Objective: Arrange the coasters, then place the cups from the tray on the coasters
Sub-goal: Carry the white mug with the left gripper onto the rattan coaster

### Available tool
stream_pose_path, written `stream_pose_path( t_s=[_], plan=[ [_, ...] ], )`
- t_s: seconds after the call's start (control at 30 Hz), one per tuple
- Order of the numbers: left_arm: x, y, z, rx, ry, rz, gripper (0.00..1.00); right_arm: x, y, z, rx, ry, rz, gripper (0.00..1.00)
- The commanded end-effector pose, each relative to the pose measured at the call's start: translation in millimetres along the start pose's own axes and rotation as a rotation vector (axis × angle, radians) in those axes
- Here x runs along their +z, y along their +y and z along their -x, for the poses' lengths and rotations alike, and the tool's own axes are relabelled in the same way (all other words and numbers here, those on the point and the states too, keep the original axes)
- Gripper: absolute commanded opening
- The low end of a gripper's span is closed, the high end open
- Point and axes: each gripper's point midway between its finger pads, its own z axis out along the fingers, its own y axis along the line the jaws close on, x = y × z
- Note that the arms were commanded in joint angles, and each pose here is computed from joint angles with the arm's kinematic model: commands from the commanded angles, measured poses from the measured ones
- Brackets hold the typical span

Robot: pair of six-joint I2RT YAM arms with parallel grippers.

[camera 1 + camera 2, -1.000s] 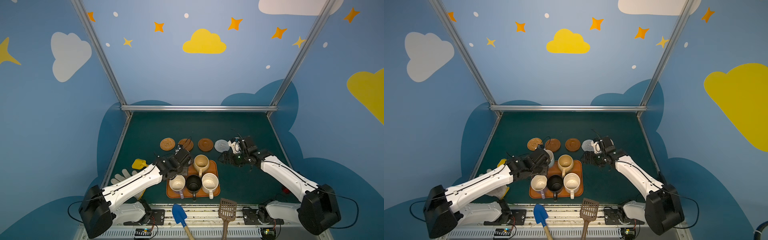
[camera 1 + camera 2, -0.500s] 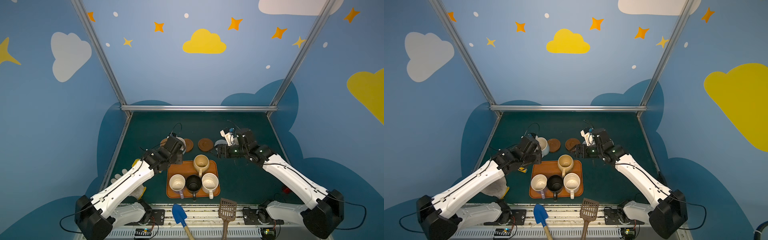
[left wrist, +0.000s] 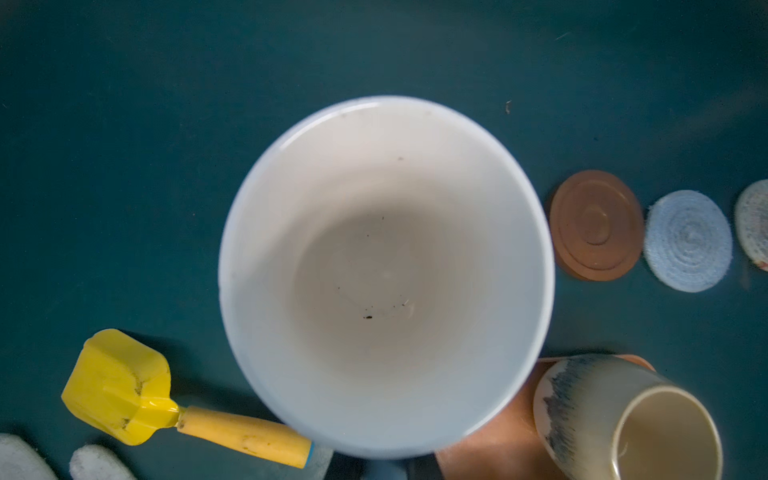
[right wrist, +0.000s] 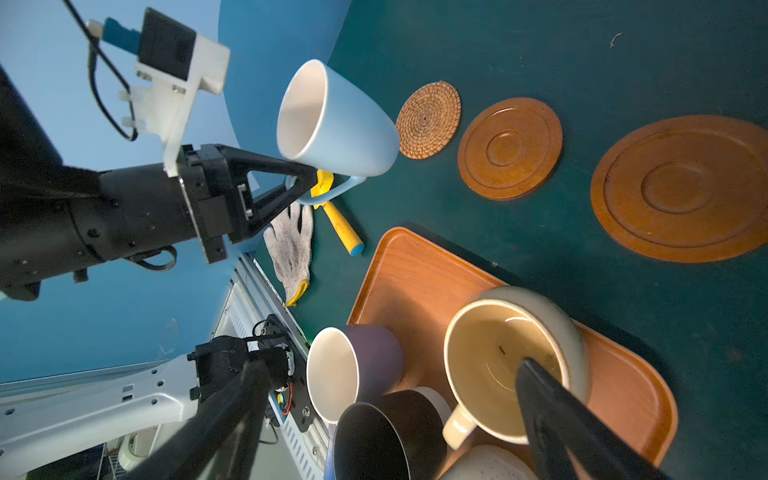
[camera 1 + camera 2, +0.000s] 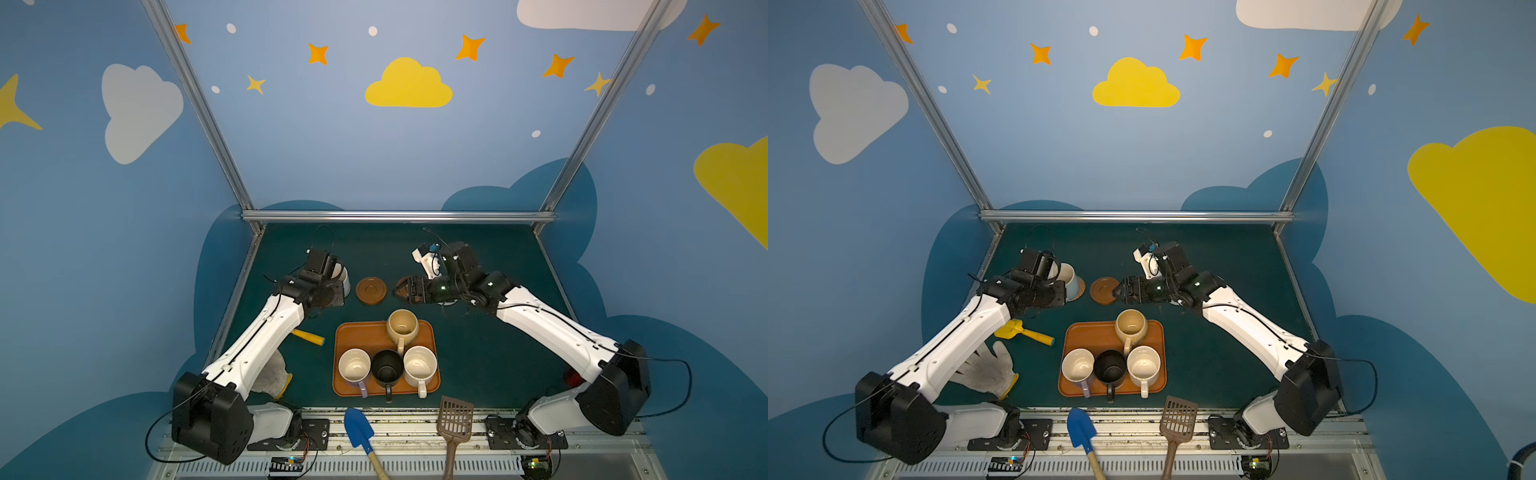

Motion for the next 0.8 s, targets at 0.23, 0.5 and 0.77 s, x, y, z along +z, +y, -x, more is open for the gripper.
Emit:
stream_pose_path(
  t_s=[0.23, 0.5, 0.77],
  plan=[
    [35, 8, 52, 0.011, -0.077, 0.009, 0.04, 34, 19, 12, 0.011, 0.042, 0.025, 0.93],
    [64, 11, 56, 0.019, -0.016, 0.033, 0.04, 45, 11, 3, 0.016, 0.074, 0.009, 0.93],
    [69, 16, 57, 0.069, -0.012, 0.044, 0.04, 48, 6, 2, 0.026, 0.079, -0.004, 0.93]
  ],
)
